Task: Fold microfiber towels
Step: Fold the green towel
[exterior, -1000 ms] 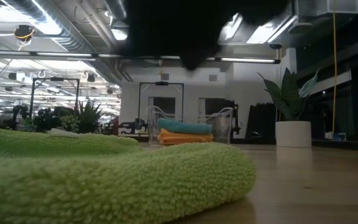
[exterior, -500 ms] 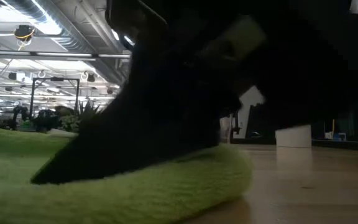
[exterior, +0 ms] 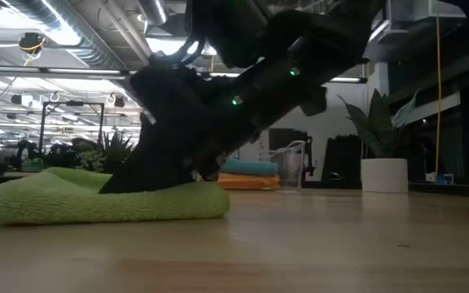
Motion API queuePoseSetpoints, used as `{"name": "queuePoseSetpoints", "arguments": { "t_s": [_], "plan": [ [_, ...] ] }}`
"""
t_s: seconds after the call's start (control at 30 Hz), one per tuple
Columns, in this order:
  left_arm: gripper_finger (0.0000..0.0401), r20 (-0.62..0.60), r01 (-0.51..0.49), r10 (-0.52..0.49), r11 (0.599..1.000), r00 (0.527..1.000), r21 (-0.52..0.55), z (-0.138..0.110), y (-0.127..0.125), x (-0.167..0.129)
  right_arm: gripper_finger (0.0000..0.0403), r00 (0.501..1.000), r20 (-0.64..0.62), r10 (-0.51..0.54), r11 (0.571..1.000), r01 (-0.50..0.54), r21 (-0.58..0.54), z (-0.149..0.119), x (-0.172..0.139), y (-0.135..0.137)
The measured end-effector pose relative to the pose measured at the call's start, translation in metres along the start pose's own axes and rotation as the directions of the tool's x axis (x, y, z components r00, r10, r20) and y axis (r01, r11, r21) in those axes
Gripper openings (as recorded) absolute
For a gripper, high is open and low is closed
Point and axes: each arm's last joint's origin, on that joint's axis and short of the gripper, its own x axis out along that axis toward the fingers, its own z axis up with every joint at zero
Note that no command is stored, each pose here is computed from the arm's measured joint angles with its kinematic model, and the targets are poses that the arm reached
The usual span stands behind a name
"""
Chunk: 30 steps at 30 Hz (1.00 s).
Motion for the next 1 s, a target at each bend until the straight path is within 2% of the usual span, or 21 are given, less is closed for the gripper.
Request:
{"name": "queuePoseSetpoints", "arguments": {
  "t_s": [0.13, 0.23, 0.33, 0.5, 0.67, 0.77, 0.93, 1.0],
  "plan": [
    [0.0140, -0.009, -0.029, 0.029, 1.000, 1.000, 0.011, 0.000, 0.003, 0.000, 0.0147, 0.999, -0.027, 0.044, 0.997, -0.043, 0.062, 0.015, -0.014, -0.007],
    [0.0140, -0.011, -0.031, 0.031, 0.999, 0.999, 0.017, 0.001, 0.005, -0.005, 0.0147, 0.998, 0.010, 0.056, 0.997, -0.057, 0.055, 0.043, -0.040, -0.001],
    [0.0140, -0.007, -0.029, 0.029, 0.999, 1.000, 0.038, 0.007, 0.011, -0.023, 0.0147, 0.999, -0.015, 0.052, 0.997, -0.051, 0.062, 0.061, -0.067, 0.003],
    [0.0140, 0.005, -0.120, 0.119, 0.990, 0.993, 0.076, 0.015, 0.036, -0.060, 0.0147, 0.997, -0.061, 0.047, 0.992, -0.040, 0.119, 0.082, -0.115, 0.011],
    [0.0139, 0.039, -0.269, 0.266, 0.957, 0.963, 0.107, 0.017, 0.072, -0.105, 0.0147, 0.994, -0.104, 0.037, 0.992, -0.024, 0.126, 0.090, -0.143, 0.012],
    [0.0134, 0.086, -0.248, 0.242, 0.966, 0.967, 0.079, 0.013, 0.094, -0.123, 0.0147, 0.995, -0.085, 0.042, 0.991, -0.031, 0.127, 0.095, -0.151, 0.013],
    [0.0126, 0.097, -0.283, 0.290, 0.956, 0.952, -0.082, -0.006, 0.157, -0.126, 0.0147, 0.995, -0.092, 0.040, 0.990, -0.027, 0.139, 0.094, -0.151, 0.013],
    [0.0124, 0.106, -0.224, 0.247, 0.956, 0.963, -0.187, -0.015, 0.184, -0.120, 0.0147, 0.995, -0.095, 0.040, 0.987, -0.024, 0.160, 0.094, -0.151, 0.013]
  ]
}}
